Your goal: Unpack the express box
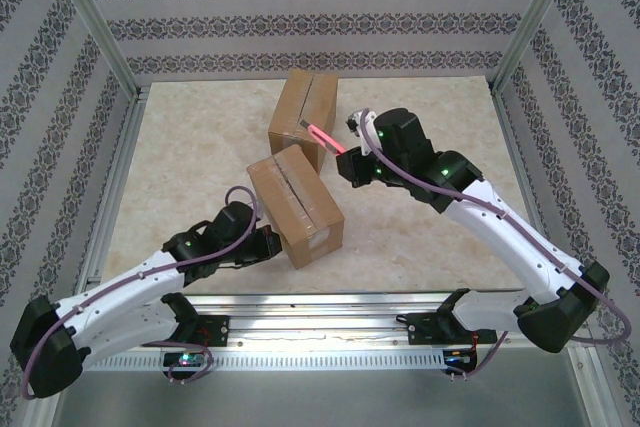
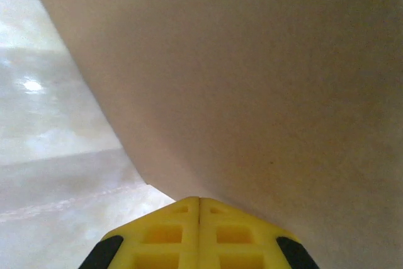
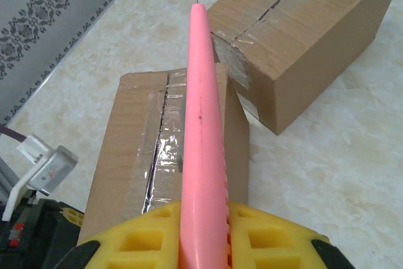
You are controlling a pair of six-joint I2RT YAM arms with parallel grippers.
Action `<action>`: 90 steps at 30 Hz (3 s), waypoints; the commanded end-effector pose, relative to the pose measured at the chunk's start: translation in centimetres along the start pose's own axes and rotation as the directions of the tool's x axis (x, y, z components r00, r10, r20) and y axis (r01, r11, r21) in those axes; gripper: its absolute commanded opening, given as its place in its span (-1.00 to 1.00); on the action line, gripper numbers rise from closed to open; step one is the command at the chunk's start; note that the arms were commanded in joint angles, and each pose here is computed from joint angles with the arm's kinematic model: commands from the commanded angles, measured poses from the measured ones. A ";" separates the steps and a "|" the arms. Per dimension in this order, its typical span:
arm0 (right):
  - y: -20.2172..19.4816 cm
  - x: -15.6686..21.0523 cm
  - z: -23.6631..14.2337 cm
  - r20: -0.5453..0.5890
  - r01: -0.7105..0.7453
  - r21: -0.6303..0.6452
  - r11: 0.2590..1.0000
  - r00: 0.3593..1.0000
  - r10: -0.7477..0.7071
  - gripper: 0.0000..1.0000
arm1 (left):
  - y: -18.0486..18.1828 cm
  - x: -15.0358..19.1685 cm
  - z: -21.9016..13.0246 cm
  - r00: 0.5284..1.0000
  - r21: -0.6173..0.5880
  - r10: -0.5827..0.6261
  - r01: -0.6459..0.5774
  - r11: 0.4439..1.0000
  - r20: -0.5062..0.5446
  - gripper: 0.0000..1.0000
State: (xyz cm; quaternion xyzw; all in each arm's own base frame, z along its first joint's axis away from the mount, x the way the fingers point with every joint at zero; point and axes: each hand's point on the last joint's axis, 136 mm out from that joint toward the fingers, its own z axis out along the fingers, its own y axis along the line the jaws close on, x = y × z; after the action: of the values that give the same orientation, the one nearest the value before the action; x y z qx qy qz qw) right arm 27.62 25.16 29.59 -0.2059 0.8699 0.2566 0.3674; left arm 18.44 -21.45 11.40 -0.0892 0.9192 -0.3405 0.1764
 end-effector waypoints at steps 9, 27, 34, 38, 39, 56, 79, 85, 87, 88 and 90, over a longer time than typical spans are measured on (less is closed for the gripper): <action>1.0 -0.4 0.0 -0.022 0.135 0.068 0.989 0.991 -0.133 -1.00 | -3.7 -0.9 2.1 0.998 0.114 -0.028 0.021 0.993 0.060 -1.00; 1.1 1.0 1.1 -0.115 0.215 0.062 0.975 0.972 -0.207 -1.00 | -4.7 -2.3 3.2 0.989 0.171 -0.085 0.063 0.983 0.120 -1.00; 1.9 1.5 1.4 -0.136 0.259 0.034 0.965 0.958 -0.253 -1.00 | -3.6 -1.6 0.1 0.994 0.078 -0.018 0.010 0.997 0.106 -0.91; 2.3 1.6 1.7 -0.145 0.283 0.025 0.959 0.950 -0.276 -1.00 | -1.4 -1.2 -4.3 0.994 -0.070 0.052 -0.045 0.997 0.096 -0.83; 2.3 1.6 1.9 -0.148 0.284 0.026 0.958 0.949 -0.277 -1.00 | -1.0 -1.2 -5.2 0.993 -0.095 0.064 -0.055 0.994 0.101 -0.83; 3.8 1.1 3.8 -0.102 0.287 0.023 0.958 0.953 -0.284 -1.00 | -5.3 -12.0 -5.6 0.923 0.276 -0.171 0.075 0.958 0.346 0.45; 3.5 2.5 4.6 -0.134 0.295 0.015 0.956 0.948 -0.290 -1.00 | -2.4 -11.1 -0.9 0.929 0.278 -0.233 0.151 0.949 0.289 0.72; 3.2 3.1 4.9 -0.146 0.297 0.018 0.955 0.945 -0.291 -1.00 | -0.9 -10.6 0.0 0.924 0.246 -0.247 0.176 0.953 0.293 0.60; 3.1 3.2 4.9 -0.146 0.292 0.024 0.956 0.947 -0.286 -1.00 | -0.3 -10.4 0.2 0.921 0.239 -0.253 0.185 0.953 0.297 0.53; 3.0 3.2 4.9 -0.145 0.291 0.028 0.956 0.948 -0.284 -1.00 | -0.1 -10.4 0.2 0.919 0.239 -0.258 0.189 0.952 0.298 0.51; 2.8 3.3 5.0 -0.147 0.288 0.036 0.957 0.949 -0.280 -1.00 | 0.3 -10.1 0.4 0.918 0.234 -0.262 0.196 0.952 0.298 0.49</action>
State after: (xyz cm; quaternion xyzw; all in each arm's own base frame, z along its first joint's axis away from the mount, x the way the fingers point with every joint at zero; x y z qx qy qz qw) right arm 26.48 29.67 24.63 -0.3383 0.8663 0.1625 0.3298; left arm 27.71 -19.50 14.45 -0.2148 0.8253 -0.4389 0.2829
